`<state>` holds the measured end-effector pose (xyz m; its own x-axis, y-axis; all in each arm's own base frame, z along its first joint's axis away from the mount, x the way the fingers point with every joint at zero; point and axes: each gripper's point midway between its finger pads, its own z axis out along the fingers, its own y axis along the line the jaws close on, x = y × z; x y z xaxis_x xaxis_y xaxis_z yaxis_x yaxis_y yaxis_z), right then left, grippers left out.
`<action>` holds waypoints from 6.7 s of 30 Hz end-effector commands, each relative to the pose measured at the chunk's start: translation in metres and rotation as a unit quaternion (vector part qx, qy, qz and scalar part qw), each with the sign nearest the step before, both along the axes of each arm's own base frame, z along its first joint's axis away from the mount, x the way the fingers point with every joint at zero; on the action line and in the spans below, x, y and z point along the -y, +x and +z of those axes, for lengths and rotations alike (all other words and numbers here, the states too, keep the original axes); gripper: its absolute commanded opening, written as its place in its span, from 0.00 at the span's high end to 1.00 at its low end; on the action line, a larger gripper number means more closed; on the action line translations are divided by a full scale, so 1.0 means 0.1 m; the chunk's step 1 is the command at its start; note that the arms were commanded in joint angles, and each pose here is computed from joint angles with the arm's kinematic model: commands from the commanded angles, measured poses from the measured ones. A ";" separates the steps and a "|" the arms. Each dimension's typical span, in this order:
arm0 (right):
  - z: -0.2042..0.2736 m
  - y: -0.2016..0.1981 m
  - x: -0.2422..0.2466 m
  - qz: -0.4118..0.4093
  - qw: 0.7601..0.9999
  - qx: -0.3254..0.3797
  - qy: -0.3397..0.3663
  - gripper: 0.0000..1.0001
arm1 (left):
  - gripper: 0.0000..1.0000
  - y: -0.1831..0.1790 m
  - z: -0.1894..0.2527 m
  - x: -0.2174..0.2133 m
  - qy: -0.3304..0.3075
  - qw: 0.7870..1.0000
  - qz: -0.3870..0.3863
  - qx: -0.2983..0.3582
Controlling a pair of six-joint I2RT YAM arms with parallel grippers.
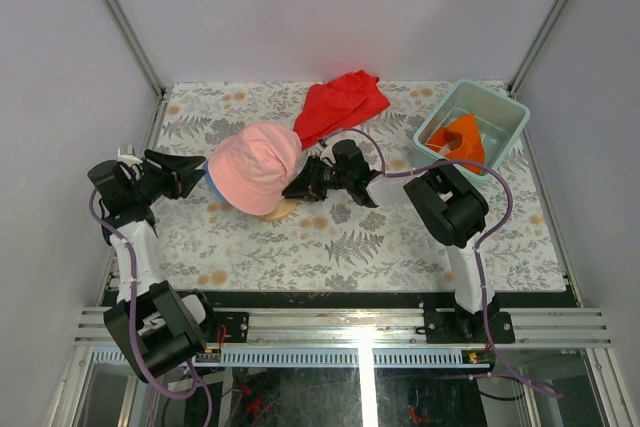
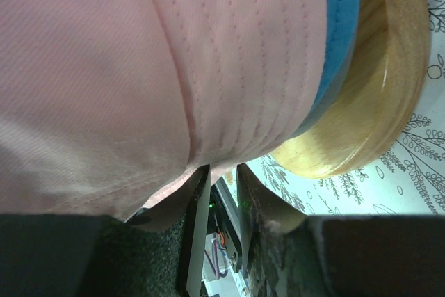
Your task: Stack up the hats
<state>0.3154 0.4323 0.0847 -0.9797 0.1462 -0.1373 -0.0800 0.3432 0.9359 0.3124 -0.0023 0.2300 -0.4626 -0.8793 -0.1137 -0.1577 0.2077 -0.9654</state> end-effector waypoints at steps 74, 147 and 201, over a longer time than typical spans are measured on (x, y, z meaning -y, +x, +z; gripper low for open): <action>0.98 0.61 0.80 -0.037 0.988 0.139 0.049 0.52 | 1.00 0.40 -1.25 0.03 0.003 0.996 0.012 -0.093; 1.39 1.03 2.22 -0.218 0.904 0.194 -0.311 0.40 | 0.56 0.39 -0.83 -0.51 0.052 0.987 0.110 -0.100; 1.76 0.99 3.91 -0.355 0.820 0.134 -0.428 0.32 | 1.00 0.75 -2.07 1.39 -0.060 0.985 -0.033 -0.158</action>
